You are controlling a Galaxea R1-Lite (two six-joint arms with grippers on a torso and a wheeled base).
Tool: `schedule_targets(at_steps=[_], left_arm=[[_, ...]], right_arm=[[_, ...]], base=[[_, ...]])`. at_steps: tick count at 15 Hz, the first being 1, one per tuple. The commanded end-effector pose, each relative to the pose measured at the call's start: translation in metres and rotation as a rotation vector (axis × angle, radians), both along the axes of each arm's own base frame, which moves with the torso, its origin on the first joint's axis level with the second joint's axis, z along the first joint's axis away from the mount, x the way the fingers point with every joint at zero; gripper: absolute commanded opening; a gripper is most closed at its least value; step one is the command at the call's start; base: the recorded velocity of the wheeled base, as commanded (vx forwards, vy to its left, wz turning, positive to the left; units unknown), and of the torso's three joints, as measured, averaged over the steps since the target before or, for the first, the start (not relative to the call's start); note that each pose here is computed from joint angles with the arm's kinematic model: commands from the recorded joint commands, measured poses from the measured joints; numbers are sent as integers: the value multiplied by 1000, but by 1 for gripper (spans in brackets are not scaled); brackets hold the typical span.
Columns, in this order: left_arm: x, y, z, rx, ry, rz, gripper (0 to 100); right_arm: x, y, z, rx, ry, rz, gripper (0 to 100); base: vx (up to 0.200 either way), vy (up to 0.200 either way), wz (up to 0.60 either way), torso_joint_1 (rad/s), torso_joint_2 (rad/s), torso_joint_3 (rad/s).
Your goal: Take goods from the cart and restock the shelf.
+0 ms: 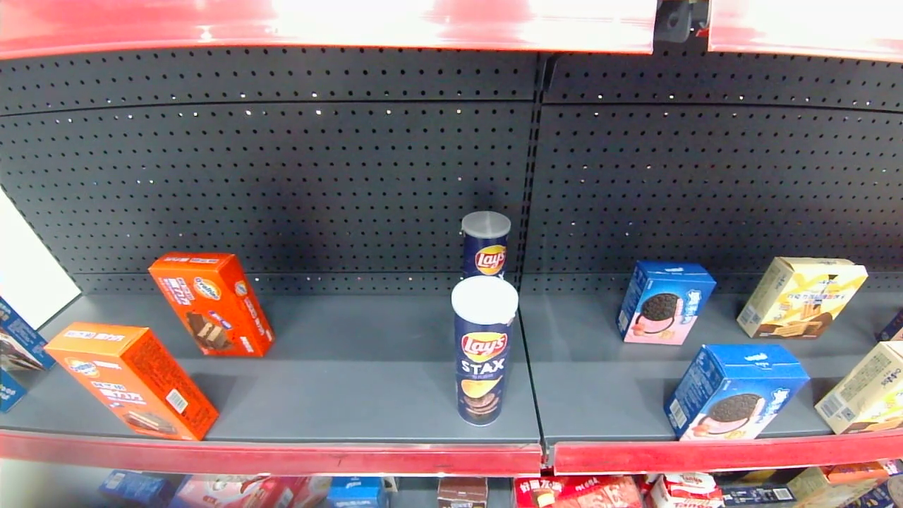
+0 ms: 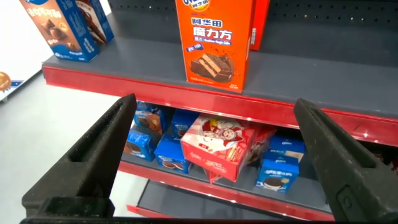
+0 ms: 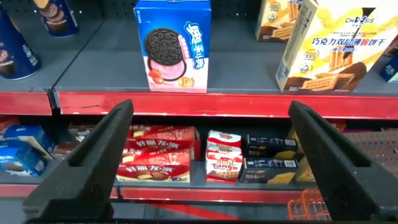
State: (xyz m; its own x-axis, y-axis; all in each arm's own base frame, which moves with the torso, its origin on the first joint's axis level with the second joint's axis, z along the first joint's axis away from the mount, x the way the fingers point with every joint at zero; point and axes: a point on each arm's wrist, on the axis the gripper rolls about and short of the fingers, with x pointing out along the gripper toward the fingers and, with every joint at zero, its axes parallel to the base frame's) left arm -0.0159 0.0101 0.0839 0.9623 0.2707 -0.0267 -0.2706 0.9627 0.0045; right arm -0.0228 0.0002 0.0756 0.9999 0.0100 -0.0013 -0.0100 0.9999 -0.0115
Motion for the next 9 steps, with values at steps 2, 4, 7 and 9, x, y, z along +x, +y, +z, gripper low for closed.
schedule_targets(at_steps=[2,4,7,9], left_arm=[[0,0,0,0,0,1,100],[0,0,0,-1,2,1,100],[0,0,0,-1,0,1,100],[0,0,0,0,0,1,100]], right_arm=[[0,0,0,1,0,1,100],[0,0,0,-1,0,4,100],[0,0,0,-1,0,5,100],[0,0,0,-1,0,5,100]], base=[[0,0,0,0,0,0],[0,0,0,0,0,0],[0,0,0,0,0,0],[0,0,0,0,0,0]])
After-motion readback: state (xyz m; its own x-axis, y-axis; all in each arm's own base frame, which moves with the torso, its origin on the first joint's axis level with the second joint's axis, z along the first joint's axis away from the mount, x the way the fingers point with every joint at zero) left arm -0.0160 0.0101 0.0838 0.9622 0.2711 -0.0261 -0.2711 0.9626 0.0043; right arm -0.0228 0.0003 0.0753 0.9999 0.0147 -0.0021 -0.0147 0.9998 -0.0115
